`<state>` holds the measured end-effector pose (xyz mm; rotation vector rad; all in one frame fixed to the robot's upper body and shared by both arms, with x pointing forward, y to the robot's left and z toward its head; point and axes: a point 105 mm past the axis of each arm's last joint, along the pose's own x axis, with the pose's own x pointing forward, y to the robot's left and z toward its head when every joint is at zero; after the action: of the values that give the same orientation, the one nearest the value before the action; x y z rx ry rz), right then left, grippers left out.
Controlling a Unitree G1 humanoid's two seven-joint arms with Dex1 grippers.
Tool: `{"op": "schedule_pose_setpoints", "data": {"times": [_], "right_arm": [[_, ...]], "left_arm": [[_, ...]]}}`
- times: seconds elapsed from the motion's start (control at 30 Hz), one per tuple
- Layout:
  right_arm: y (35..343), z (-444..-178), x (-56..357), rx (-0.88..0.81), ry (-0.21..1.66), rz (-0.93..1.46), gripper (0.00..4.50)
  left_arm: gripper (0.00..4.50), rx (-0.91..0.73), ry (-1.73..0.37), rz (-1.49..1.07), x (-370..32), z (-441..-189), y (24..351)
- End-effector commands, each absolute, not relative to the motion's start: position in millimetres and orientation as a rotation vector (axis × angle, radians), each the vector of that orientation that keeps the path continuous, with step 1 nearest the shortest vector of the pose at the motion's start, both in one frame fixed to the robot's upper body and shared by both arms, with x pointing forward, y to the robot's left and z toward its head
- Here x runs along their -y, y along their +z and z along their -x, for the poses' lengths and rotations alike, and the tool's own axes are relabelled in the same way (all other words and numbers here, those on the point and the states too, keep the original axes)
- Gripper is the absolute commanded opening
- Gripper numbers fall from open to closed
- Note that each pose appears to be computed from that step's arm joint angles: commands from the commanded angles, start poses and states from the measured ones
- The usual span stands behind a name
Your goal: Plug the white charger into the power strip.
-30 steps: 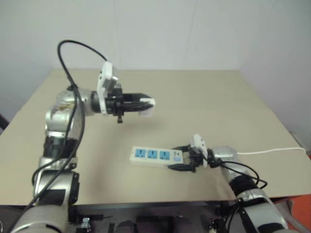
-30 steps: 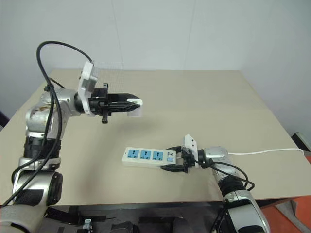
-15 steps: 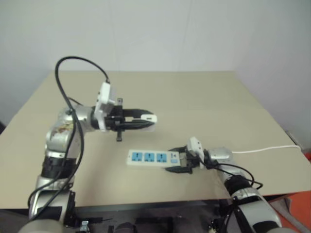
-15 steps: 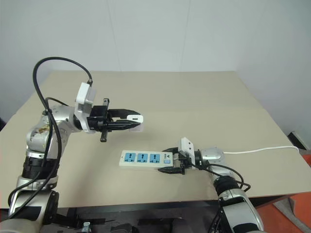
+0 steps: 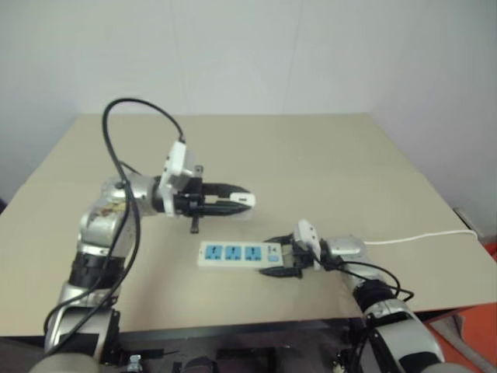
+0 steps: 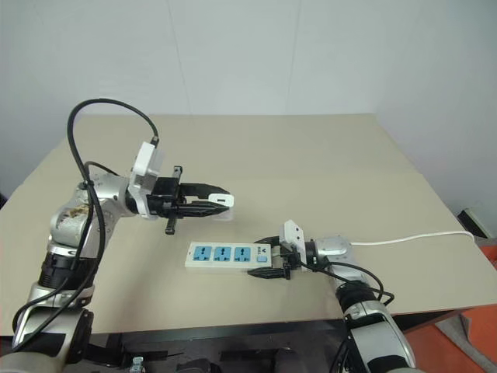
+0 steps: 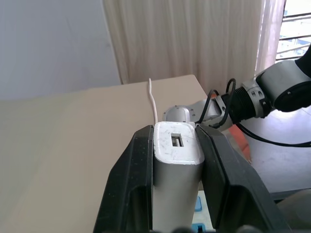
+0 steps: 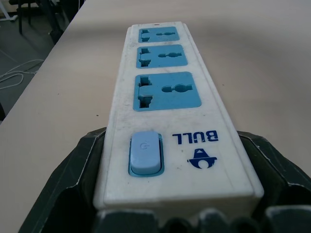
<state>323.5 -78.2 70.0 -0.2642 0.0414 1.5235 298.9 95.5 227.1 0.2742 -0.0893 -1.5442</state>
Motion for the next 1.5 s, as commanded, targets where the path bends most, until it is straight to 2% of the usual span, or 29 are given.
{"op": "schedule_pose_setpoints", "data": {"times": [0.03, 0.2, 0.37, 0.93, 1.5], "right_arm": [[66.9, -321.2, 72.8, -0.056, 1.55, 0.265, 3.44], [66.8, -321.8, 71.7, -0.058, 1.548, 0.264, 3.44], [66.3, -321.5, 70.6, -0.06, 1.55, 0.26, 3.44], [66.6, -323.8, 70.8, -0.063, 1.533, 0.26, 3.44], [67.9, -325.8, 69.5, -0.058, 1.522, 0.257, 3.44]], "left_arm": [[1.02, 0.021, -1.6, -0.241, -92.3, -291.9, 224.7], [1.02, -0.019, -1.618, -0.119, -83.0, -289.4, 207.1], [1.02, -0.048, -1.611, -0.105, -77.3, -293.1, 185.5], [1.02, -0.005, -1.581, -0.092, -66.9, -303.0, 142.4], [1.02, 0.0, -1.558, -0.088, -64.2, -311.9, 129.8]]}}
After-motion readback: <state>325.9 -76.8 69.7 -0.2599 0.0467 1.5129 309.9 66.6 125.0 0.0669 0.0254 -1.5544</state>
